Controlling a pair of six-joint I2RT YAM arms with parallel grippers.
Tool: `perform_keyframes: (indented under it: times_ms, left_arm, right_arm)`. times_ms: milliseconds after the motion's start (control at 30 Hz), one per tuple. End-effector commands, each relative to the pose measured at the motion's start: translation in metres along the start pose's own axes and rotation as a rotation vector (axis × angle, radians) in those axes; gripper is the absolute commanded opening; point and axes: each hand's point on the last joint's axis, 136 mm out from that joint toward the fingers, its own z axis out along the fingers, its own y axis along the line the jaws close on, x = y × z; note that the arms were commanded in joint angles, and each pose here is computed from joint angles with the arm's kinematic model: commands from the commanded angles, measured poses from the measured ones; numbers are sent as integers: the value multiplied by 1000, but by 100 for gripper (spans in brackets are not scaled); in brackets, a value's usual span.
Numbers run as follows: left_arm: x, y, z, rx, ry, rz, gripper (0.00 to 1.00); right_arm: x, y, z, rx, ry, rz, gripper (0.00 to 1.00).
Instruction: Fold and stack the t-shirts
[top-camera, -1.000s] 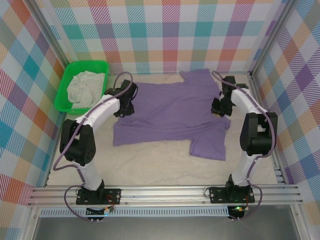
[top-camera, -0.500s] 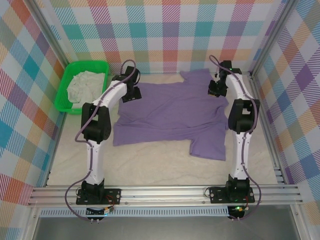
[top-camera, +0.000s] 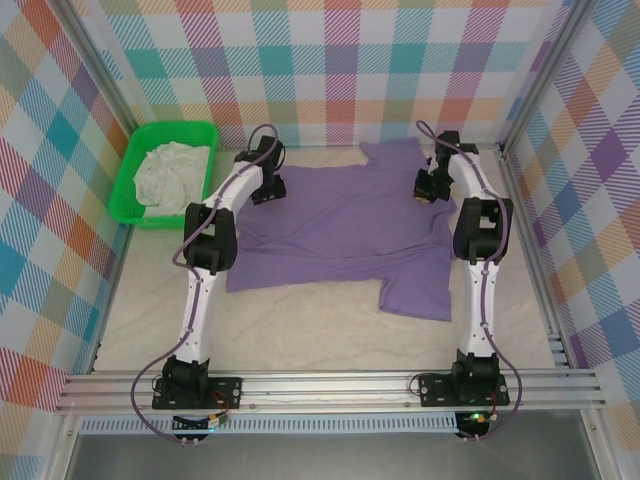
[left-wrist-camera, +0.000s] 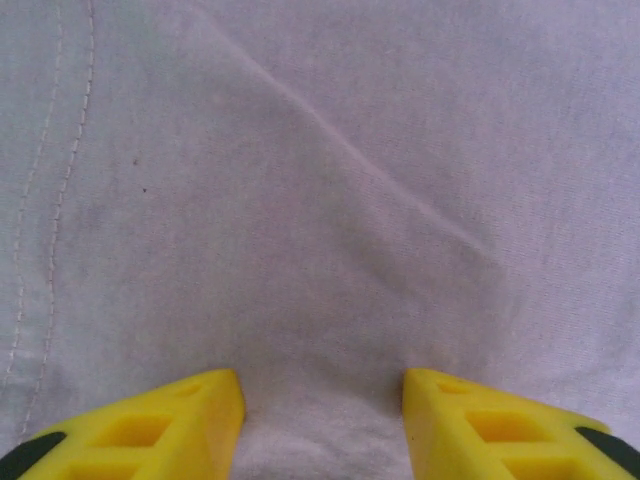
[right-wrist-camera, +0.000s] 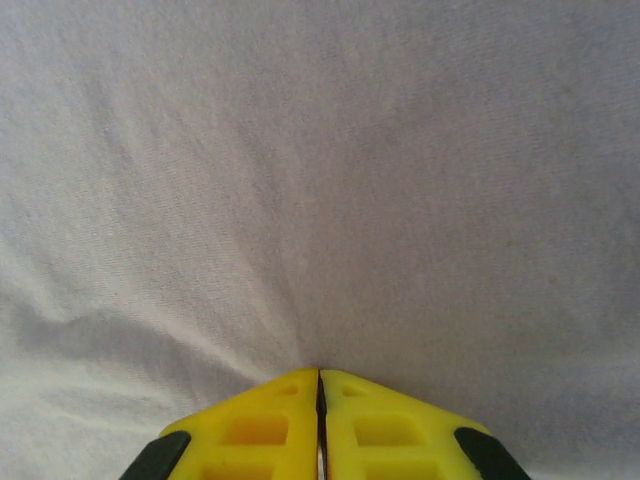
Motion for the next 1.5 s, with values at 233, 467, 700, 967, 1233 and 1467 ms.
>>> perform_keyframes:
  times_ms: [233, 467, 700, 967, 1233, 1467]
  left_arm:
    - [80, 37, 0, -32, 188, 1, 38]
    - [107, 45, -14, -4, 203, -1, 36]
    - [130, 46, -22, 4, 211, 10, 34]
    - [123, 38, -43, 31, 168, 8, 35]
    - [72, 47, -123, -18, 21, 22, 41]
    - [37, 58, -138, -39, -25, 19, 44]
  right_arm:
    - [71, -40, 6, 159, 169, 34, 9]
    - [98, -52, -4, 190, 178, 56, 7]
    - [120, -61, -11, 219, 202, 71, 7]
    - [120, -60, -21, 214, 188, 62, 7]
    - [110, -31, -81, 126, 88, 44, 13]
    - [122, -11, -128, 48, 15, 37, 17]
